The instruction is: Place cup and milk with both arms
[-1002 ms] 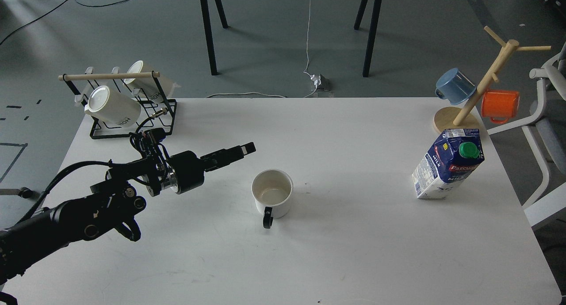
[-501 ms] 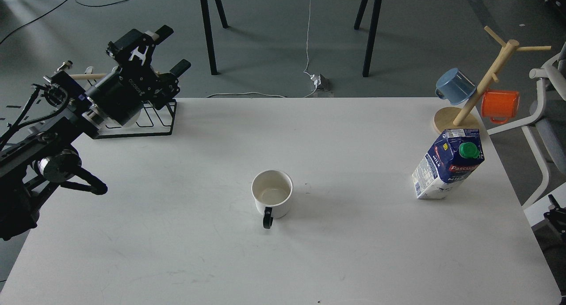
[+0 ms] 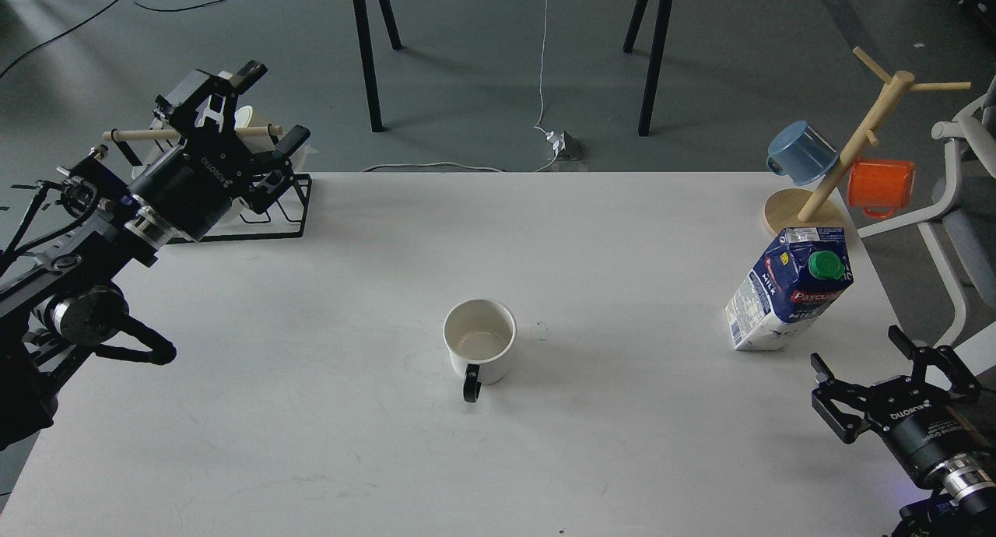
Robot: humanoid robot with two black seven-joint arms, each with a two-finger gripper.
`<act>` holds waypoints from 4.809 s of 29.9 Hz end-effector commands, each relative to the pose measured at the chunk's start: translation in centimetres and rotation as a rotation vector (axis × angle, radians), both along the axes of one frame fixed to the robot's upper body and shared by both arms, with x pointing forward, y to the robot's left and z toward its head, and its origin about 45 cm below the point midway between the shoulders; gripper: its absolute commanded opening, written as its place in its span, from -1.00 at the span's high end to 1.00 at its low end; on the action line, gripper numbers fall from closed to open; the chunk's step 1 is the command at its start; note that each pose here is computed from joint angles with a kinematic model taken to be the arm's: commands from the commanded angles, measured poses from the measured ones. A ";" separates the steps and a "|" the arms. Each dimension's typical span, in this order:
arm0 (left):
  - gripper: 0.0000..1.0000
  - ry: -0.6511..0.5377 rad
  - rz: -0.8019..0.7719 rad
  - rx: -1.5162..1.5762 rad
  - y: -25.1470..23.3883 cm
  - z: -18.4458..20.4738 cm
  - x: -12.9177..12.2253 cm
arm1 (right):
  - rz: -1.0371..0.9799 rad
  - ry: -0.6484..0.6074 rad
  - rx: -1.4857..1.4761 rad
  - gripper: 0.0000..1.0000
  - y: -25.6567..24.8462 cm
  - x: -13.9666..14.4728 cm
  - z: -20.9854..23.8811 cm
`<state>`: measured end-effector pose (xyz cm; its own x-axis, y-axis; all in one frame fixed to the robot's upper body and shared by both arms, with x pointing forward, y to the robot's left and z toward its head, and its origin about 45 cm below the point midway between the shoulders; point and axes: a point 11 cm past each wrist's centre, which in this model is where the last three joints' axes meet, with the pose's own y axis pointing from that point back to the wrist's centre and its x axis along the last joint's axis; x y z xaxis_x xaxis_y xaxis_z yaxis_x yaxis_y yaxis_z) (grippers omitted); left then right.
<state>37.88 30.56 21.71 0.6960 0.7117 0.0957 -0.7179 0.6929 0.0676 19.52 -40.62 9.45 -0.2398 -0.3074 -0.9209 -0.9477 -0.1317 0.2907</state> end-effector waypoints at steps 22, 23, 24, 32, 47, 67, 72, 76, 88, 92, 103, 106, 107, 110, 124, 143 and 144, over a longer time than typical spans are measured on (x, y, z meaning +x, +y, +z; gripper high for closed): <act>-0.87 0.048 0.010 -0.003 0.3 -1.9 -1.2 | -0.044 -0.052 0.051 -0.99 2.1 3.3 -1.4; -0.87 0.048 0.010 -0.003 0.3 -1.9 -1.2 | -0.043 -0.051 0.051 -0.99 2.2 3.4 -1.5; -0.88 0.048 0.010 -0.003 0.3 -1.9 -1.2 | -0.041 -0.051 0.048 -0.99 2.1 3.5 -1.5; -0.88 0.067 0.020 0.003 0.8 -2.6 -1.8 | -0.064 -0.042 0.036 -0.99 1.3 3.5 -1.8; -0.88 0.092 0.023 0.000 0.8 -3.6 -2.4 | -0.094 -0.020 0.035 -0.99 1.1 3.8 -3.1; -0.89 0.124 0.046 0.009 1.9 -4.8 -3.5 | -0.074 -0.057 0.084 -0.99 3.5 5.7 -2.8; -0.89 0.123 0.046 0.007 1.8 -4.7 -3.4 | -0.075 -0.069 0.095 -0.99 4.0 6.4 -2.7; -0.89 0.122 0.047 0.006 1.9 -4.7 -3.4 | -0.075 -0.073 0.099 -0.99 4.2 6.7 -2.6; -0.91 0.156 0.065 0.010 2.5 -6.0 -4.4 | -0.093 -0.063 0.098 -0.88 4.1 6.8 -3.2; -0.92 0.155 0.064 0.009 2.5 -5.9 -4.3 | -0.098 -0.059 0.094 -0.81 3.8 6.8 -3.3; -0.93 0.160 0.066 0.009 2.5 -6.1 -4.4 | -0.085 -0.072 0.119 -0.48 5.1 7.2 -3.1; -0.93 0.161 0.069 0.012 2.6 -6.2 -4.4 | -0.076 -0.082 0.140 -0.45 6.1 7.6 -3.0; -0.93 0.161 0.069 0.012 2.6 -6.2 -4.4 | -0.073 -0.088 0.148 -0.45 6.4 7.8 -2.9; -0.93 0.163 0.070 0.012 2.6 -6.2 -4.4 | -0.066 -0.096 0.162 -0.45 7.0 7.9 -2.7; -0.94 0.172 0.072 0.016 2.7 -6.6 -4.6 | -0.023 -0.125 0.189 -0.40 9.1 8.1 -1.9; -0.96 0.179 0.079 0.023 2.9 -6.9 -4.7 | 0.004 -0.164 0.217 -0.02 10.2 8.5 -0.6; -0.96 0.180 0.080 0.024 3.0 -6.9 -4.7 | 0.008 -0.171 0.223 -0.02 10.4 8.5 -0.3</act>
